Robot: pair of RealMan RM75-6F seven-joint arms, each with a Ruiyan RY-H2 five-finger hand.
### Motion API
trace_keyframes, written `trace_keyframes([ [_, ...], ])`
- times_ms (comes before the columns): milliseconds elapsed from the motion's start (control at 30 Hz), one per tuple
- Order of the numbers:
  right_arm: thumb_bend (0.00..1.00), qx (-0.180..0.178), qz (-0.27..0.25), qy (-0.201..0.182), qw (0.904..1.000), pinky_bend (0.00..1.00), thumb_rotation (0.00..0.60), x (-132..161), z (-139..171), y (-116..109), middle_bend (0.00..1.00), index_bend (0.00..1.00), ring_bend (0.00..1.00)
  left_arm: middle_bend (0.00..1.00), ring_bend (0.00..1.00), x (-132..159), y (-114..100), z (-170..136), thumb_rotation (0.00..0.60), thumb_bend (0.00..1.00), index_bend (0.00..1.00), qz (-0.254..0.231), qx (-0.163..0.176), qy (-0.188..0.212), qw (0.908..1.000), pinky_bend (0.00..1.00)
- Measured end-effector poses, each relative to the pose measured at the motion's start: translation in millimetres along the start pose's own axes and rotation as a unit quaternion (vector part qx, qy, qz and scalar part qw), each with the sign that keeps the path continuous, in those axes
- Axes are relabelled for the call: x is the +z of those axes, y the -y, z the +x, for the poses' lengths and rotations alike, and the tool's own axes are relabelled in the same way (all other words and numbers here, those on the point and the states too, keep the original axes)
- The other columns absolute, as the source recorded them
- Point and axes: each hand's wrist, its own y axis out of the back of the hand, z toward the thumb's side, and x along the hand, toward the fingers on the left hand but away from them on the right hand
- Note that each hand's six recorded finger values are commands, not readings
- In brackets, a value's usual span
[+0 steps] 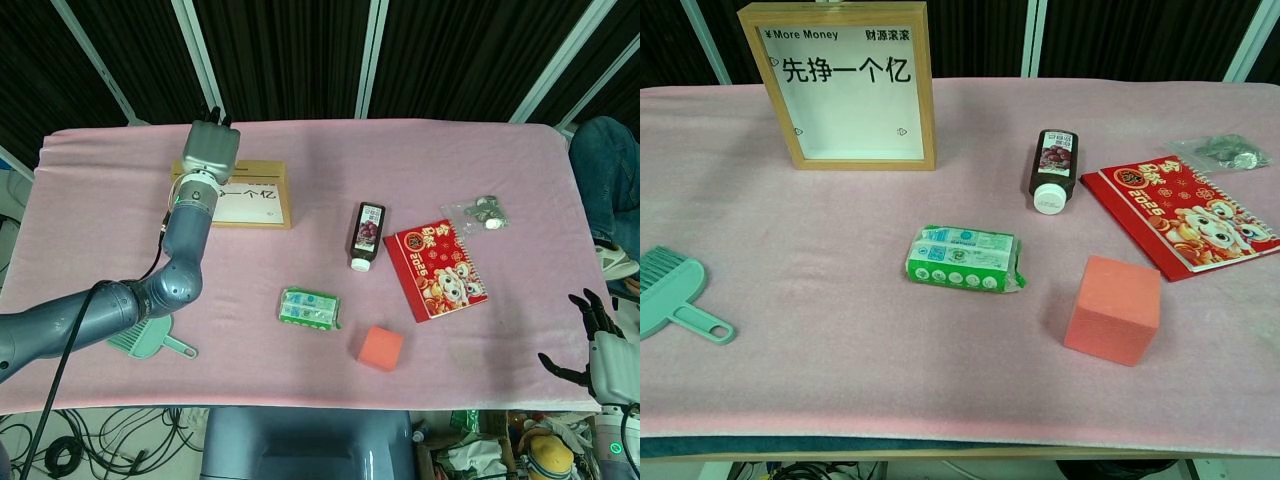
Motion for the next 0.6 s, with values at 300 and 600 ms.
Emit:
trace_keyframes([
  [300, 0.09, 0.001, 0.0, 0.0, 1.0, 0.21, 0.6, -0.1, 0.1, 0.0, 0.02, 0.15, 0.14, 0.16, 0.0, 0.1, 0.2, 0.3, 0.6, 0.46, 0.65, 0.003, 0.003, -0.002, 1.0, 0.0],
  [600, 0.09, 0.001, -0.001, 0.001, 1.0, 0.21, 0.6, -0.4, 0.0, -0.3, 0.02, 0.15, 0.14, 0.15, 0.0, 3.5, 4.6, 2.3, 0.6, 0.46, 0.65, 0.004, -0.001, 0.0, 1.0, 0.0],
])
